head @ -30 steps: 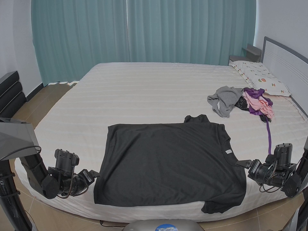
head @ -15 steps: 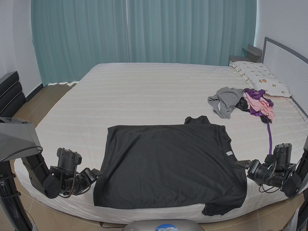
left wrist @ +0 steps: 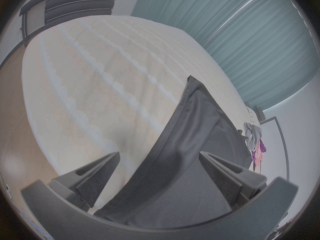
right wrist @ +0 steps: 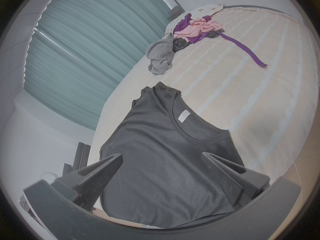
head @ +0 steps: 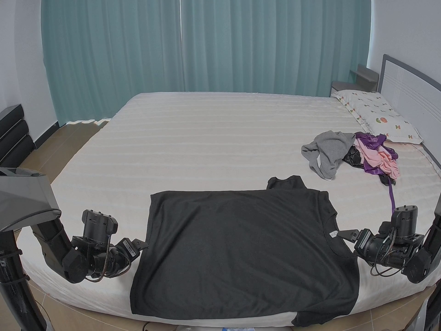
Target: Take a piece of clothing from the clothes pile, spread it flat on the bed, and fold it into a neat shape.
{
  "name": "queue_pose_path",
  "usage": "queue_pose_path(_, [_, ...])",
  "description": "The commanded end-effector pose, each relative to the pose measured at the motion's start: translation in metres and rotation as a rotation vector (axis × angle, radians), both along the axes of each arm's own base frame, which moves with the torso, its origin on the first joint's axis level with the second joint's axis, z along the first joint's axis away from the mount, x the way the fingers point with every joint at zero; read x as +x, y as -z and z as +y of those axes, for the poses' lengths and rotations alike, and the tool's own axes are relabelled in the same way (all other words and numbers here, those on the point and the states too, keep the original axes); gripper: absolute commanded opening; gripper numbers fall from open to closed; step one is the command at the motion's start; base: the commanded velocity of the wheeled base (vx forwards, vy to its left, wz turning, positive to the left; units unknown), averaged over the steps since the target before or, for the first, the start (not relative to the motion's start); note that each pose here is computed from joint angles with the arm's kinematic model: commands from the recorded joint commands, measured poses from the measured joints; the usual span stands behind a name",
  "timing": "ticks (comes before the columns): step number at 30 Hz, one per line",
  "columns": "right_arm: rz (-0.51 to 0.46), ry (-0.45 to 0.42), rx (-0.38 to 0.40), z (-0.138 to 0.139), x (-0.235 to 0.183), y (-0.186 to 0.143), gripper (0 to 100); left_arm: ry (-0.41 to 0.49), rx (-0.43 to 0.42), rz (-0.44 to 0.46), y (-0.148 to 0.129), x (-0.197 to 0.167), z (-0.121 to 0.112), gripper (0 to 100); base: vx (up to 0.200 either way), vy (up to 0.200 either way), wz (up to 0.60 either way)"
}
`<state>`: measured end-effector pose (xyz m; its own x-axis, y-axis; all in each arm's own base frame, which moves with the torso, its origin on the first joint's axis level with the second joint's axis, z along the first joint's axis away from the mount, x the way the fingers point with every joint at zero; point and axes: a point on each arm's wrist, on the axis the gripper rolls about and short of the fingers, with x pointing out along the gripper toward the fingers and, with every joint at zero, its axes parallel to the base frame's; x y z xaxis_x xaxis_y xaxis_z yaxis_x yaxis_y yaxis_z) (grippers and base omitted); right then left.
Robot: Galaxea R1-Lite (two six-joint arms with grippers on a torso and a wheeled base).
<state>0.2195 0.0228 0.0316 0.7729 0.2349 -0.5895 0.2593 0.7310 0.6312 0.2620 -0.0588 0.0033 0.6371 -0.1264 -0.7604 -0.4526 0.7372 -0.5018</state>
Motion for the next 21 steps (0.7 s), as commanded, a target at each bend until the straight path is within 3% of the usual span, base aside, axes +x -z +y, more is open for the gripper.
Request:
queue_pose_path(1, [0.002,-0.001,0.001,0.0,0.0,0.0,100,-0.006,-0.009,-0.016,-0.002,0.004,-0.001,100,0.0,0.0,0.0])
queue_pose_path(8, [0.002,-0.008,0.002,0.002,-0.001,0.0,100,-0.043,-0.062,-0.091,-0.014,0.028,-0.006,100,0.0,0.0,0.0])
queue_pose_path(11, [0.009,-0.016,0.002,0.004,-0.002,0.001,100,-0.049,-0.076,-0.167,-0.025,0.06,-0.009,100,0.0,0.0,0.0])
queue_pose_path(21, [0.023,-0.035,0.0,0.008,-0.004,0.003,100,-0.074,-0.093,-0.219,-0.026,0.165,-0.015,100,0.0,0.0,0.0])
